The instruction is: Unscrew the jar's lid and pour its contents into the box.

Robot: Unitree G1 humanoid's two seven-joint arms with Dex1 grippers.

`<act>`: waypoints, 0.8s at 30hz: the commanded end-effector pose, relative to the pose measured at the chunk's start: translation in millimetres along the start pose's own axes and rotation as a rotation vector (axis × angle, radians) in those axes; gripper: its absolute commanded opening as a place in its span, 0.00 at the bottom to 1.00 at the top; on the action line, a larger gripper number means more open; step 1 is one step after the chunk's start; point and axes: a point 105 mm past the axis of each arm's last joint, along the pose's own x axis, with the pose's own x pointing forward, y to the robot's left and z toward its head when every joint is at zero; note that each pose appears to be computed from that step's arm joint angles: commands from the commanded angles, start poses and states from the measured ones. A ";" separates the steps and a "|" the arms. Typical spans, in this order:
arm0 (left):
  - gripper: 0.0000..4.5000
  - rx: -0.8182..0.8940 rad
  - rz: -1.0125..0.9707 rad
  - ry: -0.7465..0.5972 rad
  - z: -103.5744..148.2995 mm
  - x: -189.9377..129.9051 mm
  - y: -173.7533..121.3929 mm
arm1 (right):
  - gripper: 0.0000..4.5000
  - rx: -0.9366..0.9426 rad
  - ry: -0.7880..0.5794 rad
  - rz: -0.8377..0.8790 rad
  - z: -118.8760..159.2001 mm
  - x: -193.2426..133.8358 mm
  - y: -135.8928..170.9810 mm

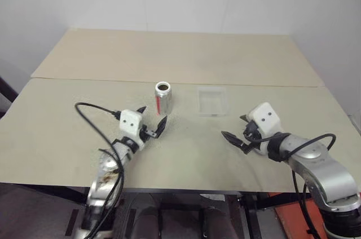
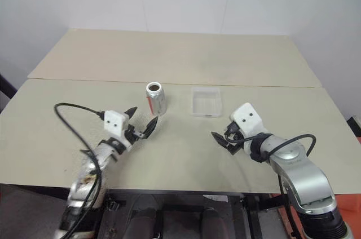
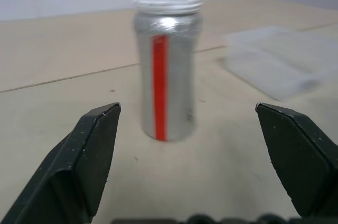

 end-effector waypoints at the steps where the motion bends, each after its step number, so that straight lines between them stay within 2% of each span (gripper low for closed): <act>1: 0.99 0.016 -0.149 -0.062 30.2 -13.3 -11.2 | 1.00 -0.133 -0.095 0.092 20.3 -25.2 1.1; 5: 0.99 0.071 -0.433 -0.034 44.8 -47.0 -21.9 | 1.00 -0.199 -0.073 0.193 16.9 -53.2 -6.1; 8: 0.99 0.094 -0.533 0.042 41.7 -63.6 -17.2 | 1.00 -0.238 -0.086 0.237 17.9 -65.4 -8.1; 14: 0.99 0.138 -0.521 0.083 36.8 -69.3 0.8 | 1.00 -0.252 -0.075 0.242 13.7 -69.7 -14.6; 19: 0.99 0.083 -0.595 0.033 49.3 -74.2 -1.9 | 1.00 -0.250 -0.079 0.267 16.7 -72.4 -13.4; 24: 0.99 0.082 -0.625 0.074 47.0 -78.8 0.7 | 1.00 -0.225 -0.094 0.282 15.8 -71.6 -10.7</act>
